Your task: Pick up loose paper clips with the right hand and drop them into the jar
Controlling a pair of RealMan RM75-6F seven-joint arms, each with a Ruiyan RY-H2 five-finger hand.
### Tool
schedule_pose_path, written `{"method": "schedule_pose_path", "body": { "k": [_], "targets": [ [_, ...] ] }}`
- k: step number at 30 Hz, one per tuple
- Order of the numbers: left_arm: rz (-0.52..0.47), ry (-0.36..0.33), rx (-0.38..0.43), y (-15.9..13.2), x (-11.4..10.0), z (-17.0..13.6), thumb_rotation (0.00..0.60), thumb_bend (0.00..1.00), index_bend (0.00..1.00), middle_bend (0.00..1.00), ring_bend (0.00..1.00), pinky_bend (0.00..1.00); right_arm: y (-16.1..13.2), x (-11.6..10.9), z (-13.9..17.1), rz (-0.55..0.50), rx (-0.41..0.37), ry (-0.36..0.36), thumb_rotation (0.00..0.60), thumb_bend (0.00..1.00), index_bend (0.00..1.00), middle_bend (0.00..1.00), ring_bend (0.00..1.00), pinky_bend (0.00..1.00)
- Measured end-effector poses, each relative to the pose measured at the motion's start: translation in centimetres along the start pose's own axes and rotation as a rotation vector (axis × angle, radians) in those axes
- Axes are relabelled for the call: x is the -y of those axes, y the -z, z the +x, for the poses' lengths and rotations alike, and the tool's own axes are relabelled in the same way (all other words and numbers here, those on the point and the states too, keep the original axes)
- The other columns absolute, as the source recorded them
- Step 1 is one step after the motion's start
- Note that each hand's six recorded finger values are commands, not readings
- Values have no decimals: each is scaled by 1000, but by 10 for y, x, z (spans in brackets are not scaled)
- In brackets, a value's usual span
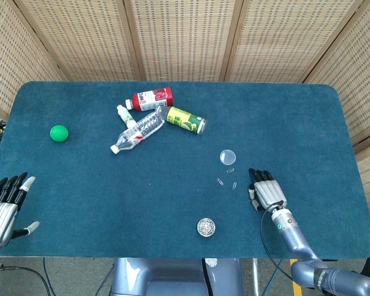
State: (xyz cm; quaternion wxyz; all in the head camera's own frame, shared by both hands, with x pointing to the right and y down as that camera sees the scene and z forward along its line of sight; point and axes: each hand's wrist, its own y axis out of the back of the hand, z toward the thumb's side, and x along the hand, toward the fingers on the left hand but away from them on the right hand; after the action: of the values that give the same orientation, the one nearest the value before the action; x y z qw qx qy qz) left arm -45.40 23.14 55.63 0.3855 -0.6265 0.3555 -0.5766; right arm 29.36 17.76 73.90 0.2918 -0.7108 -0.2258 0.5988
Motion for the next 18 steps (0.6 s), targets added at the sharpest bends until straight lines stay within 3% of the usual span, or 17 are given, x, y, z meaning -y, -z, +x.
{"method": "schedule_pose_path", "body": {
  "k": [12, 18],
  "targets": [
    [-4, 0, 0, 1, -1, 0, 600, 0, 0, 0, 0, 0, -5, -7, 1, -1, -12, 13, 600, 511, 608, 0, 0, 0],
    [-3, -1, 0, 1, -1, 0, 600, 0, 0, 0, 0, 0, -21, -23, 9, -6, -68, 43, 600, 512, 614, 0, 0, 0]
  ]
}}
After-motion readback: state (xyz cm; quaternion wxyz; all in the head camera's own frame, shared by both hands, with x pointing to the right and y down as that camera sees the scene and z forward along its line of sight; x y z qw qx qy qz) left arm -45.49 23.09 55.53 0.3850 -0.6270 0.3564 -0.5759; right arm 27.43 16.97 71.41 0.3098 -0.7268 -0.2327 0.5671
